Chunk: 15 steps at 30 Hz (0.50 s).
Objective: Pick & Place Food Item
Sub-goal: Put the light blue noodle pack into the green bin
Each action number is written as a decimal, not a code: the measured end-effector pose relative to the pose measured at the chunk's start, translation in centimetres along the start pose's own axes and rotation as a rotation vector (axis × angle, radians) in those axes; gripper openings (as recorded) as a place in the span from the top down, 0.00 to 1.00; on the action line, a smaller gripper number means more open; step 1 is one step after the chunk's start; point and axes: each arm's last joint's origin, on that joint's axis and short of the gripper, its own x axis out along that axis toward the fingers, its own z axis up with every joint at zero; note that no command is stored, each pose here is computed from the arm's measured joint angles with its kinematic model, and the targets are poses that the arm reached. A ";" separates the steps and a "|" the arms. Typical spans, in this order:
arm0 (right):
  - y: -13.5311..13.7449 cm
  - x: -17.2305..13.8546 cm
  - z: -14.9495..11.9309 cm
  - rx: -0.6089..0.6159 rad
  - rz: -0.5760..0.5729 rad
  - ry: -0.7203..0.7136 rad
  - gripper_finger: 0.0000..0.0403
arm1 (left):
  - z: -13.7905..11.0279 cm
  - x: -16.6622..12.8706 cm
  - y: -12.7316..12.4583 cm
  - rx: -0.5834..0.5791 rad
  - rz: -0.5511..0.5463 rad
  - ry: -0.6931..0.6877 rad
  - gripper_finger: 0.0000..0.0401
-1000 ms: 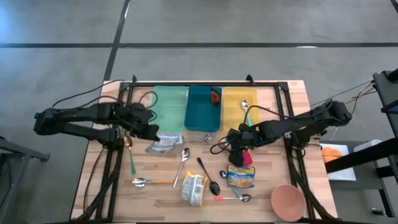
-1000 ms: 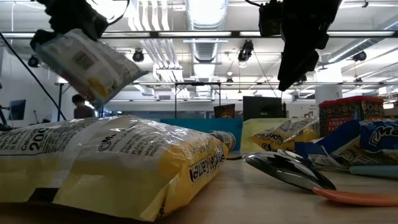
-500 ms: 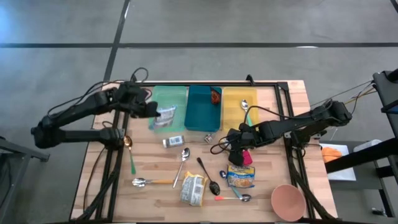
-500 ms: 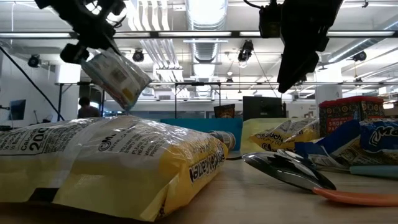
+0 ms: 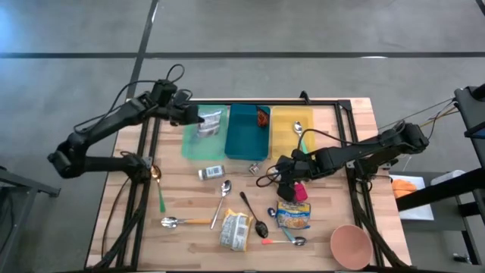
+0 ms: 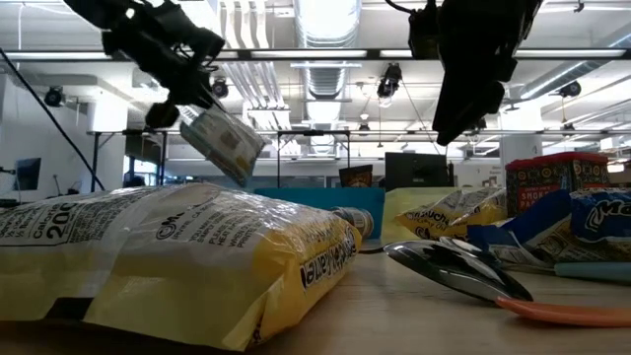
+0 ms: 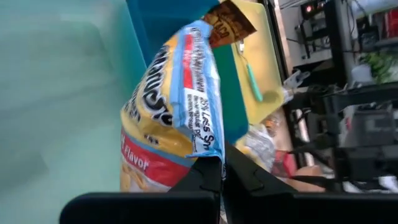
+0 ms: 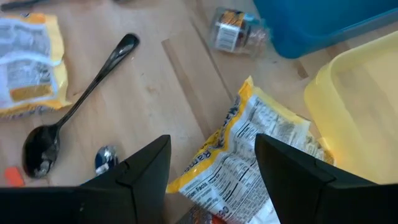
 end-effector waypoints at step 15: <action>-0.1 0.0 0.1 0.050 -0.026 -0.022 0.43 | 3.0 3.4 3.9 0.050 0.108 -0.013 1.00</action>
